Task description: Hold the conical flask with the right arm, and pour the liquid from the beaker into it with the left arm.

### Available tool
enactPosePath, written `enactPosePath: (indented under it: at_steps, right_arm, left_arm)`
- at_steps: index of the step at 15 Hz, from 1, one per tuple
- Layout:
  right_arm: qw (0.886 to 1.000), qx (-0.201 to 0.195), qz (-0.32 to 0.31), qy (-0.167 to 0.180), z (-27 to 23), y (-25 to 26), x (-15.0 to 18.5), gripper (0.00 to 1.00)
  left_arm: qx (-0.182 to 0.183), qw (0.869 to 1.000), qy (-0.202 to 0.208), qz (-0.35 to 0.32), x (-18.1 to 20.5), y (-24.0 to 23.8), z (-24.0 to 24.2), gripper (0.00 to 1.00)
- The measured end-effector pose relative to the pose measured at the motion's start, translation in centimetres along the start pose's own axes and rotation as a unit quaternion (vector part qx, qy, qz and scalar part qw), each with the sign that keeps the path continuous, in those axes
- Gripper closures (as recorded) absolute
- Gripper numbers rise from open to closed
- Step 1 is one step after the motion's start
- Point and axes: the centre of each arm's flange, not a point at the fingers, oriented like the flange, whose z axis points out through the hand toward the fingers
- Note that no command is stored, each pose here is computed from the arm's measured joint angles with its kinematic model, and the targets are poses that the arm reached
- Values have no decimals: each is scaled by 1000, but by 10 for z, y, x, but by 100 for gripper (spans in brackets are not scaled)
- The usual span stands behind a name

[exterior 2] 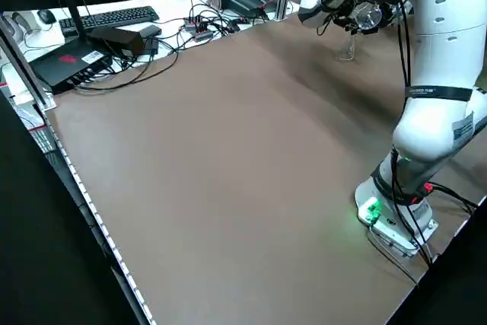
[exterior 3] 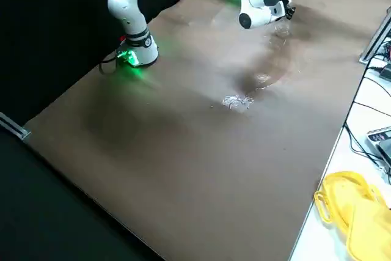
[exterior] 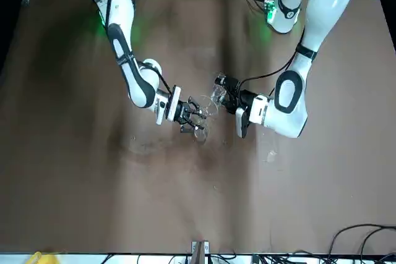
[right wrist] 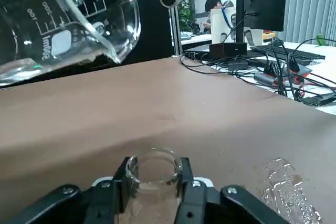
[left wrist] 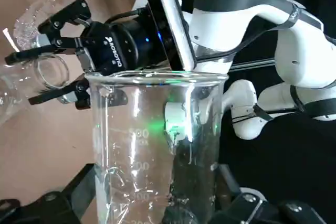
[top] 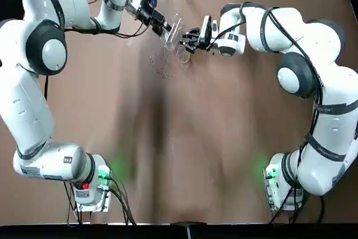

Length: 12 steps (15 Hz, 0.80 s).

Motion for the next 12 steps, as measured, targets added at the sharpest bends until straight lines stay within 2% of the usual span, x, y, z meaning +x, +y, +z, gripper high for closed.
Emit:
enactPosePath:
  at_steps: [12]
  right_arm:
    - [1000,-1,0,0,0,0,-1,61]
  left_arm:
    - [13,1000,8,-16,3,-29,19,4]
